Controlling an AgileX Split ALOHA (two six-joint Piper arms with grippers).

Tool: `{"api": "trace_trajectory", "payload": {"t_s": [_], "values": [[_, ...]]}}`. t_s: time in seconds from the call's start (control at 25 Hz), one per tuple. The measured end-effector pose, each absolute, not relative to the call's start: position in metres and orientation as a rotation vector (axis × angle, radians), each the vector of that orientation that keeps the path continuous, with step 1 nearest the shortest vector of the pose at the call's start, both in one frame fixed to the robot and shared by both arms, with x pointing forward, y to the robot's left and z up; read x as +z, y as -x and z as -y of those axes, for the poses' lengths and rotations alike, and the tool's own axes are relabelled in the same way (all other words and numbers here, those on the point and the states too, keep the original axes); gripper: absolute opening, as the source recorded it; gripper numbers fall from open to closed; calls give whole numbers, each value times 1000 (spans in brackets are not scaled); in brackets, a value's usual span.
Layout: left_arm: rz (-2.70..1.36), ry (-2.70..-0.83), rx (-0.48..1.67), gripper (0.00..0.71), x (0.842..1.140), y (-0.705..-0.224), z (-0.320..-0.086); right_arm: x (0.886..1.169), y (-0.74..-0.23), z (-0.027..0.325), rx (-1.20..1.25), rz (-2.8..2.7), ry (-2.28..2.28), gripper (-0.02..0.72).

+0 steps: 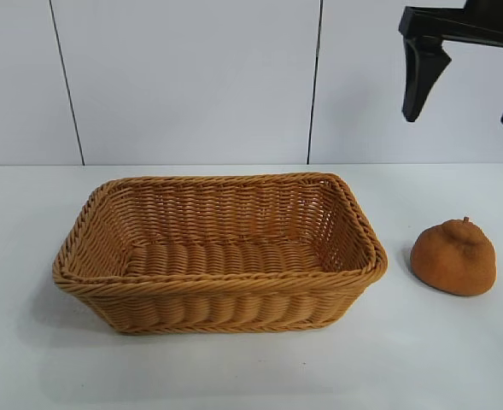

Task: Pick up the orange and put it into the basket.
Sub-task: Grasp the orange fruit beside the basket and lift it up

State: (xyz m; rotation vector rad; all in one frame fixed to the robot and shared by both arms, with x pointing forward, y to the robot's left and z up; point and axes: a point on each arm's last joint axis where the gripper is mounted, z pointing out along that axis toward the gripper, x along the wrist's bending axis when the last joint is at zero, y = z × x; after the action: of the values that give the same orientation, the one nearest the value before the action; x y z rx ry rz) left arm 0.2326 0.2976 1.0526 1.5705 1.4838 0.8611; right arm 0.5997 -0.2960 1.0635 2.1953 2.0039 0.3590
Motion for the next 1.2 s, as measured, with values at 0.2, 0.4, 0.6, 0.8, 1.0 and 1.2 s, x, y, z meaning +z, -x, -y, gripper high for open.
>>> {"api": "trace_trajectory", "payload": {"t_s": [0.2, 0.4, 0.6, 0.8, 1.0, 1.2], "values": [[-1484, -1570, 861, 631, 1053, -233, -298, 1064, -599, 291, 441, -2062, -2223, 683], [-1484, -1570, 861, 631, 1053, -233, -298, 1048, -606, 288, 438, -2089, -2270, 683], [-1484, -1571, 863, 631, 1053, -233, -298, 1009, -623, 287, 378, -2113, -2340, 683], [-1484, -1571, 863, 631, 1053, -233, -298, 958, -637, 286, 269, -2154, -2427, 683], [-1484, -1571, 863, 631, 1053, -233, -298, 913, -644, 286, 175, -2182, -2485, 683], [-1484, -1571, 863, 631, 1053, -233, -298, 897, -647, 287, 168, -2172, -2491, 683]]}}
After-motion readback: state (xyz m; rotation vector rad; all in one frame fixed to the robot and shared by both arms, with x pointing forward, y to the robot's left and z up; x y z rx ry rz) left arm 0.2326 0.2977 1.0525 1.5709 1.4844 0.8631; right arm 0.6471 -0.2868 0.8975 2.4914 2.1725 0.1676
